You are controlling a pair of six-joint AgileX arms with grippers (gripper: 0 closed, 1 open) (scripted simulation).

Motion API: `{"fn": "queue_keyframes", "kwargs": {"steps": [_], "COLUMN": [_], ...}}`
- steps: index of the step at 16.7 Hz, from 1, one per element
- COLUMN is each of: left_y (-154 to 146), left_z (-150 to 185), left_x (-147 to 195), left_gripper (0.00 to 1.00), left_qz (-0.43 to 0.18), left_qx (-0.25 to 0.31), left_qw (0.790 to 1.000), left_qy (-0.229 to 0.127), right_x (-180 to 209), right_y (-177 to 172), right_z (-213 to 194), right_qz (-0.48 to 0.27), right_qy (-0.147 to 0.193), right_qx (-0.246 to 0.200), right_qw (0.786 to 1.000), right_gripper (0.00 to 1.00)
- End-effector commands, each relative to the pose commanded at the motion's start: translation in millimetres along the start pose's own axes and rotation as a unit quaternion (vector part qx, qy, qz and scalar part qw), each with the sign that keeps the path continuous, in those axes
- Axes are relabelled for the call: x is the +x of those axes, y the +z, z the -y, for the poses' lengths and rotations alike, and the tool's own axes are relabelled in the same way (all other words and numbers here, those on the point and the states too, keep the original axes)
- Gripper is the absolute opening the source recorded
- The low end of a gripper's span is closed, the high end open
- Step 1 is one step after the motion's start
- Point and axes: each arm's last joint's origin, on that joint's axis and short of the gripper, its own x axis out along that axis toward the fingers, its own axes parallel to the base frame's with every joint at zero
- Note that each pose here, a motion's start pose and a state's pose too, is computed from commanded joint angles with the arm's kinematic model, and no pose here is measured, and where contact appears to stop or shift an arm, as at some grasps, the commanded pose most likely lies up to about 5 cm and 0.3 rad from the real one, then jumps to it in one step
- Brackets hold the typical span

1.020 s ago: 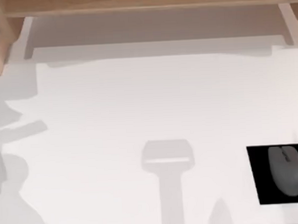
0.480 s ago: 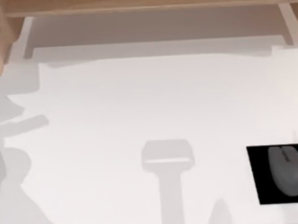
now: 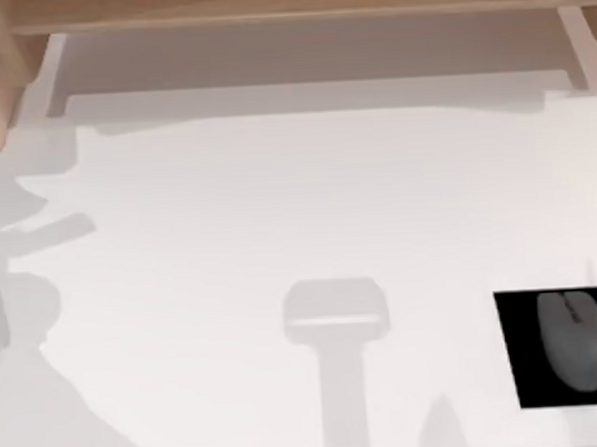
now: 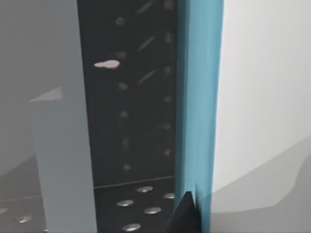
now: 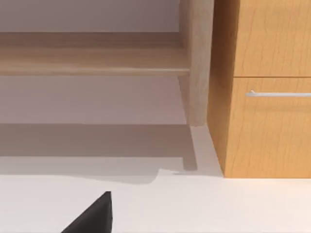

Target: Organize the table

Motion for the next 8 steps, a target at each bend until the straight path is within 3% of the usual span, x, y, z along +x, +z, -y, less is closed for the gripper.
{"fn": "queue_keyframes", "kwargs": {"steps": [8], "left_y": [0.0], "left_z": [0.0], "left_x": [0.0], "left_gripper": [0.6], "left_qz": [0.0], "left_qx": [0.0], "left_qw": [1.0], "left_qy": [0.0], "right_x": [0.0], "right_y": [0.0], "right_z": [0.0], "right_qz": [0.0], "right_qy": [0.0], "right_qx": [0.0], "right_qw": [1.0], "right_gripper": [1.0]}}
